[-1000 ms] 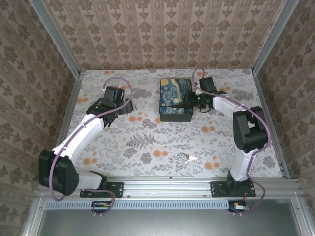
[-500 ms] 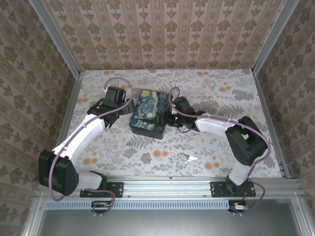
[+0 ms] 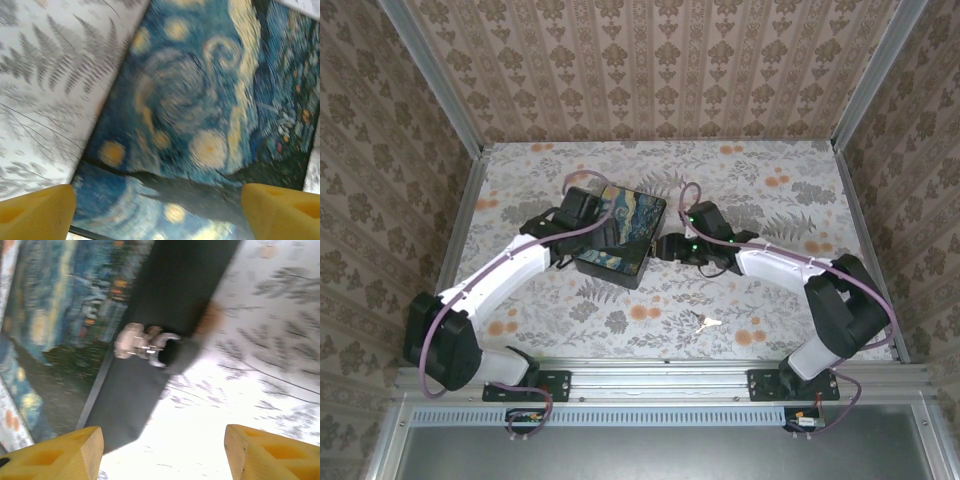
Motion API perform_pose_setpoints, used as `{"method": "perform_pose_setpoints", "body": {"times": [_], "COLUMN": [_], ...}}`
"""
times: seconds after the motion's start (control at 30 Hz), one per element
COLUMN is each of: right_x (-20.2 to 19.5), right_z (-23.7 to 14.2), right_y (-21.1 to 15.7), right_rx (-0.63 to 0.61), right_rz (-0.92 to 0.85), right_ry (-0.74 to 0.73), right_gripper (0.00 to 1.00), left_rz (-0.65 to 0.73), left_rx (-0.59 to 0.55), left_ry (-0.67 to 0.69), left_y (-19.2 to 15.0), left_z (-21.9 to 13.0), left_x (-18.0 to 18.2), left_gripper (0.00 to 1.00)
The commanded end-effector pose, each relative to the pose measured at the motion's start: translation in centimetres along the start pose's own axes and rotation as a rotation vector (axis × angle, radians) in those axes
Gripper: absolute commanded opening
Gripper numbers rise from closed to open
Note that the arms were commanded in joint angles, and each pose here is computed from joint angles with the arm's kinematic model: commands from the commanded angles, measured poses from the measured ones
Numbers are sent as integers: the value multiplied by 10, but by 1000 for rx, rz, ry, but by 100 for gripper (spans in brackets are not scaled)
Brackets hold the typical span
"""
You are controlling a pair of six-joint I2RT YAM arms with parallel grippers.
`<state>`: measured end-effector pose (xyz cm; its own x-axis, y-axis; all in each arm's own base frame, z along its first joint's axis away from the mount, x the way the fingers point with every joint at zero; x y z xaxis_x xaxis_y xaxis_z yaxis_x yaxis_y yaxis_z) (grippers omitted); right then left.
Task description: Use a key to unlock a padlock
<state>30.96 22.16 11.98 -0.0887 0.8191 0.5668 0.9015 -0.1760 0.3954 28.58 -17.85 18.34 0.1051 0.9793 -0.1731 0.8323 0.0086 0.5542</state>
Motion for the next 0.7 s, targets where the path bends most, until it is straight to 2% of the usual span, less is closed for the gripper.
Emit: {"method": "perform_pose_setpoints", "body": {"times": [0.0, 0.3, 0.4, 0.67], "right_x": [-35, -48, -47, -48], "right_z": [-4, -5, -7, -25], "right_y": [-21, -27, -28, -36], "right_rx": [54, 34, 29, 21], "right_rz": [-11, -3, -5, -6], "right_ry": [-72, -69, -67, -77], "right_gripper": [67, 68, 68, 67], "left_rz": [-103, -270, -298, -324], "left_rx": [128, 206, 196, 162], "left_ry": [41, 15, 2, 79], "left_y": [-32, -66, -66, -51], "left_z": [2, 5, 16, 34], "left_x": [4, 12, 11, 33], "left_gripper": [96, 97, 97, 94]}}
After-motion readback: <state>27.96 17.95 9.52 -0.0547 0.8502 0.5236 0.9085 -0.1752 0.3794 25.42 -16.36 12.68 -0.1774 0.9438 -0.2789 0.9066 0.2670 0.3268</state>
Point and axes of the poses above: each hand's point on the last joint's axis, 136 mm out from that joint toward the fingers, its own z axis out along the fingers, its own x axis along the line the jaws close on, y = z × x, the point moved 4 cm from there along -z, back along the fingers, and after that the axes turned 3 degrees about z, right-handed, at the moved point
